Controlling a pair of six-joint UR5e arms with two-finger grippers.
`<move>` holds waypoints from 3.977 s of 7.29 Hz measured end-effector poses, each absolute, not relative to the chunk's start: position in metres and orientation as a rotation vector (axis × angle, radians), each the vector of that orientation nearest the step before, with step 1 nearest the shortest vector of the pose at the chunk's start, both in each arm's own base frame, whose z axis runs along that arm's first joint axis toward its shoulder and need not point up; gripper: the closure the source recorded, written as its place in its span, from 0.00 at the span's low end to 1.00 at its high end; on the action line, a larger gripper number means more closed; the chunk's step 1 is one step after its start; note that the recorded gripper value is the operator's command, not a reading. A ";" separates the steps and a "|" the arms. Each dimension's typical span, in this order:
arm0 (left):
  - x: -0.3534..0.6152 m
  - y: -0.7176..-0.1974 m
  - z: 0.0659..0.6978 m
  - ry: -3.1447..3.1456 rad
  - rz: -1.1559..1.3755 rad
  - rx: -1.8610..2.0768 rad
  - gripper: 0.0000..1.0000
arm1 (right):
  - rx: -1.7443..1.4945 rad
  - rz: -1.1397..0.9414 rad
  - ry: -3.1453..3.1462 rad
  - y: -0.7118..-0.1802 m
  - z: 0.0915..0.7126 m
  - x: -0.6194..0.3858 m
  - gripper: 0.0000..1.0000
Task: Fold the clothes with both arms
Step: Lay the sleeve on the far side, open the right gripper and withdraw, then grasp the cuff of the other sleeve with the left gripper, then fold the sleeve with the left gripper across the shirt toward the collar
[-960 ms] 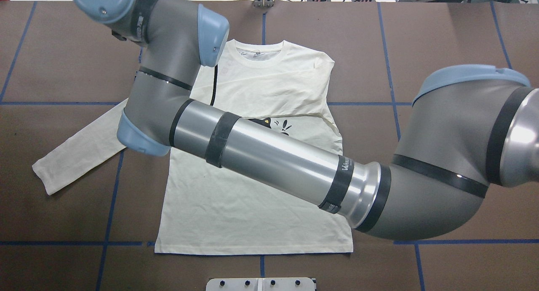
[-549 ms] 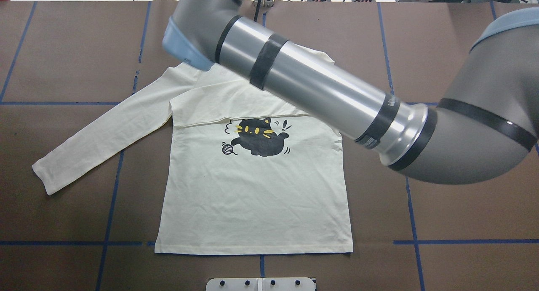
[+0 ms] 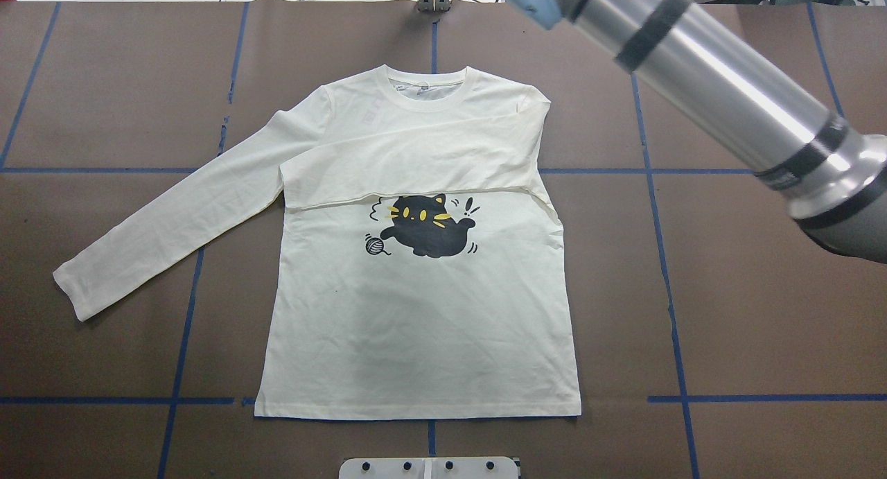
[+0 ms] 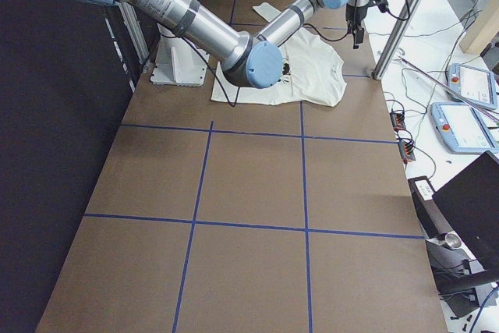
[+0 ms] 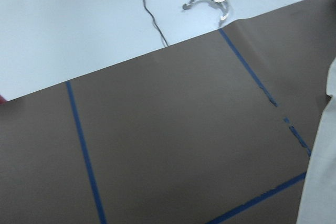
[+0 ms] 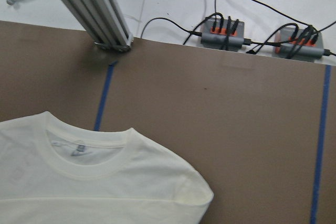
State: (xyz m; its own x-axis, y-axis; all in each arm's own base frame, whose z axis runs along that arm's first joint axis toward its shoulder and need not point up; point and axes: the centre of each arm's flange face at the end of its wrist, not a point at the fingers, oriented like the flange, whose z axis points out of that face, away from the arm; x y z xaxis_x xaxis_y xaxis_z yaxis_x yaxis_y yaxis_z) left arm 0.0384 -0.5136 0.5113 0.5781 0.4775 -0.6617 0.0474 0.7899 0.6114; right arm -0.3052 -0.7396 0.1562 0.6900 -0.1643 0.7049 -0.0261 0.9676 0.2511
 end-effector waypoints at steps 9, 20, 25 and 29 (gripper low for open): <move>0.269 -0.319 0.584 0.769 0.591 0.438 0.16 | 0.295 -0.162 -0.807 -0.636 0.336 -0.140 0.00; 0.263 -0.331 0.571 0.657 0.538 0.578 1.00 | 0.297 -0.161 -0.813 -0.632 0.327 -0.138 0.00; 0.305 -0.478 0.396 0.647 0.356 0.711 1.00 | 0.289 -0.150 -0.810 -0.631 0.332 -0.134 0.00; 0.354 -0.568 0.177 0.593 0.152 0.760 1.00 | 0.276 -0.125 -0.804 -0.633 0.334 -0.124 0.00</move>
State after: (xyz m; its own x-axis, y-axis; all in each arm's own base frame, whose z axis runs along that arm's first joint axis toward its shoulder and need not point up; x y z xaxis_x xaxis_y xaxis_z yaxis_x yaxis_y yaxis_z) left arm 0.3545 -0.5681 0.1769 0.8272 0.3371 -0.4497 0.0787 0.7228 0.6866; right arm -0.1244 -0.6334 0.3345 0.6891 -0.2147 0.6921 0.0059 0.9567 0.2909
